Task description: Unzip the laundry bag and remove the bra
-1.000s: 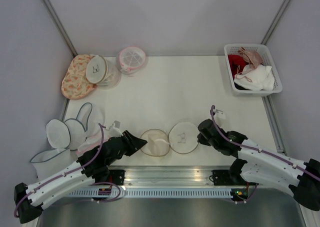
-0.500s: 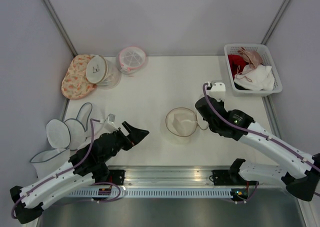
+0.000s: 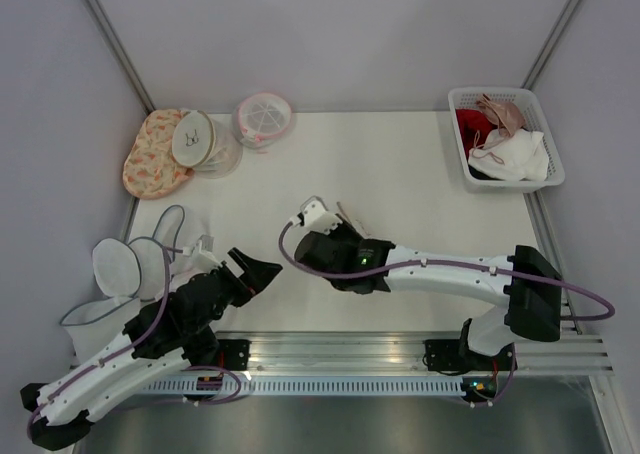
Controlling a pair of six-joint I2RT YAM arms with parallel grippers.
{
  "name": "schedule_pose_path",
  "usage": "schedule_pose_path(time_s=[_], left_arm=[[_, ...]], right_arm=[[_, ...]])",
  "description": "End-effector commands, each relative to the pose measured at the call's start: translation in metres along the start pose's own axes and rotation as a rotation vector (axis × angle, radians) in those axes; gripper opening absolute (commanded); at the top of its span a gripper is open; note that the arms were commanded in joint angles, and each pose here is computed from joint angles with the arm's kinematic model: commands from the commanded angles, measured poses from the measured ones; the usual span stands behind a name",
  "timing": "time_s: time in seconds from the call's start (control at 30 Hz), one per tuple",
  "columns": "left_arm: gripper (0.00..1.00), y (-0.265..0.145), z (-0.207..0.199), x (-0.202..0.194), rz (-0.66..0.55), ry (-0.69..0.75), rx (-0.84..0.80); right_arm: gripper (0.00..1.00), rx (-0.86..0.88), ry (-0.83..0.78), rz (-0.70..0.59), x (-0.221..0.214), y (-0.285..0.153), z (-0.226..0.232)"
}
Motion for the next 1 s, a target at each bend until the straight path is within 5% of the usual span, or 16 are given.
schedule_pose_path(time_s=[0.0,0.1,0.13,0.27,0.53,0.73,0.8,0.97], left_arm=[[1.0,-0.009,-0.004,0.013,-0.058,-0.048,0.027],[1.0,-0.009,-0.001,0.013,-0.062,-0.055,0.038],[1.0,-0.009,0.0,0.013,-0.063,-0.057,0.041],[1.0,-0.01,0.001,0.014,-0.071,-0.065,0.045],[1.0,-0.01,0.0,0.016,-0.086,-0.089,0.045],[1.0,-0.013,-0.014,0.018,-0.072,-0.066,-0.019],[1.0,-0.011,-0.023,0.016,-0.043,-0.016,-0.066],[1.0,0.0,-0.05,0.005,0.078,0.025,-0.119]], right_arm=[[0.0,0.042,-0.015,-0.153,0.028,-0.026,0.021],[0.02,0.279,-0.001,-0.184,0.025,-0.046,0.052],[0.17,0.352,0.006,-0.194,0.022,-0.053,0.06],[0.35,0.65,0.007,-0.21,0.011,-0.081,0.078],[0.36,1.072,-0.008,-0.103,-0.021,-0.118,0.105],[0.51,0.807,0.207,-0.201,-0.005,-0.111,0.058],[0.7,0.691,0.318,-0.232,0.001,-0.11,0.034],[0.75,0.532,0.447,-0.184,-0.012,-0.109,-0.003]])
Point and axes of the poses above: each gripper's point midway between its finger pads, its own y axis out along the fingers, its own z axis along the line the jaws close on, x = y × z, the point moved 7 cm from there along -y, back along the fingers, and after that the axes turned 3 degrees about y, right-handed, at the moved point
